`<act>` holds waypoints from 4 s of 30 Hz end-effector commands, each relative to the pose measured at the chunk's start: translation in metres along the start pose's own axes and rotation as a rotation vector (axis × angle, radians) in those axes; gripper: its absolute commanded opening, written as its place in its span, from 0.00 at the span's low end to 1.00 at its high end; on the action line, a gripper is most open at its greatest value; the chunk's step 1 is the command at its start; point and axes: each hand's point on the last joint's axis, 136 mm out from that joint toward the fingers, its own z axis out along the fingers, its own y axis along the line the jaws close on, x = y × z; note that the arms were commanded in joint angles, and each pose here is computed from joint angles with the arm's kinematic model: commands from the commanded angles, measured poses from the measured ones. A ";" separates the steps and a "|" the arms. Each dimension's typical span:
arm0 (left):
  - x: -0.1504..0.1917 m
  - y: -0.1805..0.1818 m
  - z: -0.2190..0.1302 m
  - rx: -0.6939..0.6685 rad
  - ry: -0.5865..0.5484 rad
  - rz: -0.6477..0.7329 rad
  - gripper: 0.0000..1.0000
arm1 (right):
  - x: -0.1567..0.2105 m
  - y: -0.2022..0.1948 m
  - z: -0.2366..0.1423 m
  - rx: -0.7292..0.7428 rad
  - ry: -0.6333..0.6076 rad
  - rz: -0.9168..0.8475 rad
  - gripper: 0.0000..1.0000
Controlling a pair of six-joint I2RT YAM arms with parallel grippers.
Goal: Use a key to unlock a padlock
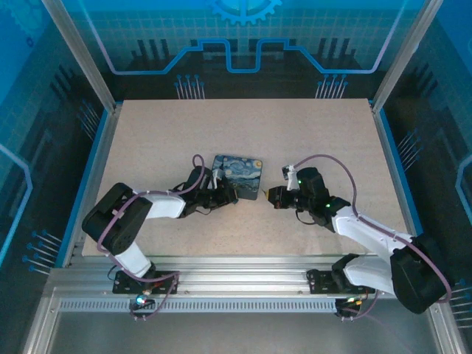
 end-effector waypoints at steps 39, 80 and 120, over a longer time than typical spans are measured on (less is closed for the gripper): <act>0.010 -0.013 0.005 0.252 -0.258 0.339 0.62 | -0.070 -0.076 0.074 0.442 0.067 -0.027 0.00; 0.017 -0.019 0.030 0.307 -0.244 0.234 0.56 | -0.058 -0.057 0.097 0.406 0.111 -0.063 0.00; 0.020 0.030 0.007 0.232 -0.205 0.089 0.14 | -0.057 -0.050 0.104 0.387 0.110 -0.073 0.00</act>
